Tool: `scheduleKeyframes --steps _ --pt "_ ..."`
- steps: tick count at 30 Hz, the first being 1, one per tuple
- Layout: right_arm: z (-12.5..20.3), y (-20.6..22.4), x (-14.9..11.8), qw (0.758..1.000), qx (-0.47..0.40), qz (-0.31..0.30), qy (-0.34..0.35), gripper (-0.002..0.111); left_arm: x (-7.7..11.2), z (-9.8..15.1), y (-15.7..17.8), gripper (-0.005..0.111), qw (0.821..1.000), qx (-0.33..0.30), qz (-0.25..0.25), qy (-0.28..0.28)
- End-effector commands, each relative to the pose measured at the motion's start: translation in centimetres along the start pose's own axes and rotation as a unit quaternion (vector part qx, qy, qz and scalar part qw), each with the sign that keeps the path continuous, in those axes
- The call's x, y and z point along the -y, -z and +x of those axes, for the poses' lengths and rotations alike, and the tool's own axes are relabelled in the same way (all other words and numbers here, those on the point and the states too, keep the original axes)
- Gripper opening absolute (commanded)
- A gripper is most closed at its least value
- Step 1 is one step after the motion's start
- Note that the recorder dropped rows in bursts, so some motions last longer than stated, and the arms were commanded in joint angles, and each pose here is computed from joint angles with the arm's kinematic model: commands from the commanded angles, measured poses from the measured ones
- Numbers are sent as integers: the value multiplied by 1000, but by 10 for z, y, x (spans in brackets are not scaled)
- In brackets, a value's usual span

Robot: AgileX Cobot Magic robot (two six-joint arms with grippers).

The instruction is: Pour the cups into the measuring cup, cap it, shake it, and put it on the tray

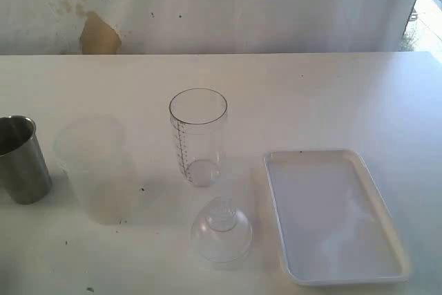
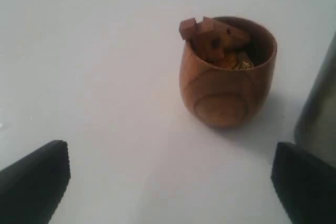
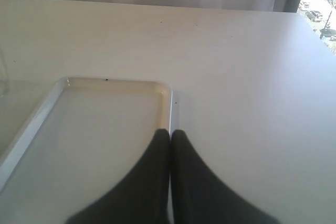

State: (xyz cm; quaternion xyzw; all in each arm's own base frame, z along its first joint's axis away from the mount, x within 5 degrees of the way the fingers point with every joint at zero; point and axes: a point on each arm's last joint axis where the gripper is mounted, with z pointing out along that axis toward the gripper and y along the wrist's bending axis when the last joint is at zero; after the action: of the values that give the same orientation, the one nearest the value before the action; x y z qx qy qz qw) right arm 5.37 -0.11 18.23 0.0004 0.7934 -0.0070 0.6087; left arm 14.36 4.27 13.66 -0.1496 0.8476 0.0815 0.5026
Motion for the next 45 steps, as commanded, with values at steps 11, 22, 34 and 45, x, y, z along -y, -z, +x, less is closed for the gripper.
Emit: scheduleKeyframes --steps 11,22,34,45 --pt "0 0 0 1000 3 2 6 0 9 9 -42 105 999 -2 29 -22" --pt "0 0 0 1000 3 2 6 0 12 10 -78 105 999 6 30 -20" --pt "0 0 0 1000 3 2 -4 0 13 12 -107 105 999 13 27 -22" --pt "0 0 0 1000 3 2 -4 0 14 3 -121 105 999 39 21 -17"
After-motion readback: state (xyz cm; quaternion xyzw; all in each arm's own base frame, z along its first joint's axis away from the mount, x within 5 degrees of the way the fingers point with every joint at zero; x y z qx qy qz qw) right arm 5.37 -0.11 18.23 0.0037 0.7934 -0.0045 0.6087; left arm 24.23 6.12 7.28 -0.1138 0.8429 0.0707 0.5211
